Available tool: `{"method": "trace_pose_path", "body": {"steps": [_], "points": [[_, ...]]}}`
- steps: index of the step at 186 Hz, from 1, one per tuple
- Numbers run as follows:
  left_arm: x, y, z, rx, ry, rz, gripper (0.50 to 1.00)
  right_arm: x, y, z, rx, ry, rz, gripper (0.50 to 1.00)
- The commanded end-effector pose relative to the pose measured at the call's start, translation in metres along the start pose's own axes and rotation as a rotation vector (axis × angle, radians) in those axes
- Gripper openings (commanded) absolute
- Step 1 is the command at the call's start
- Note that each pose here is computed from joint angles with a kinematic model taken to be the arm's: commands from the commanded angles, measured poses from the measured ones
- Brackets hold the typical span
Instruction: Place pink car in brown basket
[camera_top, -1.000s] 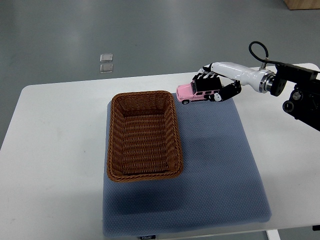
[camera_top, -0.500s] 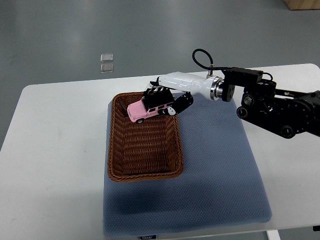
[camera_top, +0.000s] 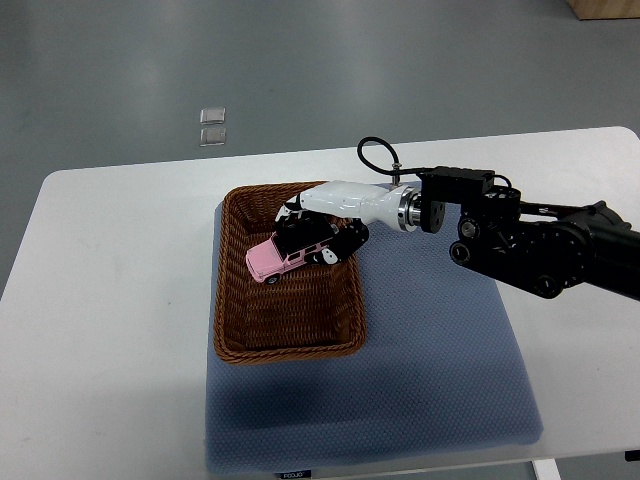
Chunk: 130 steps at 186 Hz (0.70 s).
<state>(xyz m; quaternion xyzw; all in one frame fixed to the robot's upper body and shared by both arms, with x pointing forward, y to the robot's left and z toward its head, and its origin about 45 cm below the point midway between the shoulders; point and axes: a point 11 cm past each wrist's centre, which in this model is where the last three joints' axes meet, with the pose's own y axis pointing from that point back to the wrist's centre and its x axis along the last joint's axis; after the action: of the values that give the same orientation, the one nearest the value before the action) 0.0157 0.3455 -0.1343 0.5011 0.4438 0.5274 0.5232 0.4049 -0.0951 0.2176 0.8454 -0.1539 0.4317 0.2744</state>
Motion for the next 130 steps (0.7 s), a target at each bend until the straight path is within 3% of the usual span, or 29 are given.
{"method": "trace_pose_path", "body": {"steps": [1, 21, 44, 75, 95, 130], "points": [[0.0, 0.0, 0.0, 0.0, 0.0, 0.0, 1.0, 0.0, 0.0, 0.0, -0.002, -0.003, 0.001, 0.817], [0.0, 0.0, 0.0, 0.0, 0.0, 0.0, 1.0, -0.004, 0.0, 0.001, -0.002, -0.029, 0.013, 0.864], [0.0, 0.0, 0.0, 0.0, 0.0, 0.0, 1.0, -0.001, 0.003, 0.007, -0.016, -0.042, 0.073, 0.866], [0.0, 0.0, 0.0, 0.0, 0.0, 0.0, 1.0, 0.034, 0.016, 0.018, -0.029, -0.201, 0.245, 0.866], [0.0, 0.0, 0.0, 0.0, 0.0, 0.0, 1.0, 0.059, 0.038, 0.041, -0.06, -0.356, 0.373, 0.866], [0.0, 0.0, 0.0, 0.0, 0.0, 0.0, 1.0, 0.058, 0.072, 0.092, -0.182, -0.651, 0.536, 0.866]]}}
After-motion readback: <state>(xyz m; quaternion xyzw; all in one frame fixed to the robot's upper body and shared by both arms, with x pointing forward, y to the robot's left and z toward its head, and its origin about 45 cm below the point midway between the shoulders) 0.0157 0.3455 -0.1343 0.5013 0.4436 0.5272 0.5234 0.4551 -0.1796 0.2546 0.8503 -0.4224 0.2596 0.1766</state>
